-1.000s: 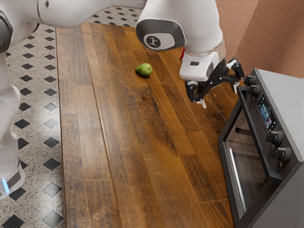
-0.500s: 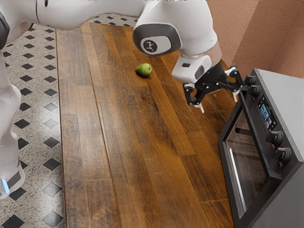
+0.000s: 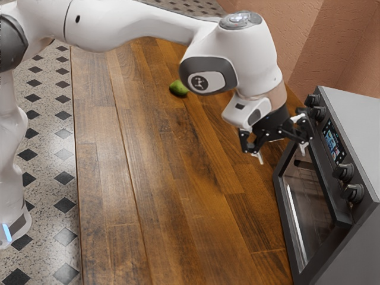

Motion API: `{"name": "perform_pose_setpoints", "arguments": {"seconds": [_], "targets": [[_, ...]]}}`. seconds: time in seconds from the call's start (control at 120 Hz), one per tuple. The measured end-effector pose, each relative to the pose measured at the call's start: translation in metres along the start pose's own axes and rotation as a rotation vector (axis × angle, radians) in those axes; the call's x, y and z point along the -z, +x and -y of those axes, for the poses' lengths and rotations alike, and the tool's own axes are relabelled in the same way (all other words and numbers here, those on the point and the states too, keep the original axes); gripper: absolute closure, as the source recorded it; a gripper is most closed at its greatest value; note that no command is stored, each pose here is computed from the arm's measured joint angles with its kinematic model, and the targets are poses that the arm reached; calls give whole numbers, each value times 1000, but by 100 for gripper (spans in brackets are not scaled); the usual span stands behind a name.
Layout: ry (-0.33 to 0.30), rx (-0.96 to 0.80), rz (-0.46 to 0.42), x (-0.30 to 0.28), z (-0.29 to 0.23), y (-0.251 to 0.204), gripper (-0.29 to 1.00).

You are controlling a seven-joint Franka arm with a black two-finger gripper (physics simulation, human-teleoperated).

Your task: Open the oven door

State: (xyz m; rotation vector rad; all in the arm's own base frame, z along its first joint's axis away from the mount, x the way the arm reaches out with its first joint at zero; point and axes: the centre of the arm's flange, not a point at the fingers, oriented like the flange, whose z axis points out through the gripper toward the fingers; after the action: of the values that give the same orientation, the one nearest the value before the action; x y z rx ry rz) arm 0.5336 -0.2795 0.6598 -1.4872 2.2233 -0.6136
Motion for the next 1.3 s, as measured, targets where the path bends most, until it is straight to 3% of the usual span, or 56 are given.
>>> {"name": "perform_pose_setpoints", "arguments": {"seconds": [0.283, 0.533, 1.3], "targets": [[31, -26, -13, -8, 15, -1, 0], [23, -19, -2, -32, 26, -18, 0], [-1, -50, -11, -66, 33, -13, 0]]}}
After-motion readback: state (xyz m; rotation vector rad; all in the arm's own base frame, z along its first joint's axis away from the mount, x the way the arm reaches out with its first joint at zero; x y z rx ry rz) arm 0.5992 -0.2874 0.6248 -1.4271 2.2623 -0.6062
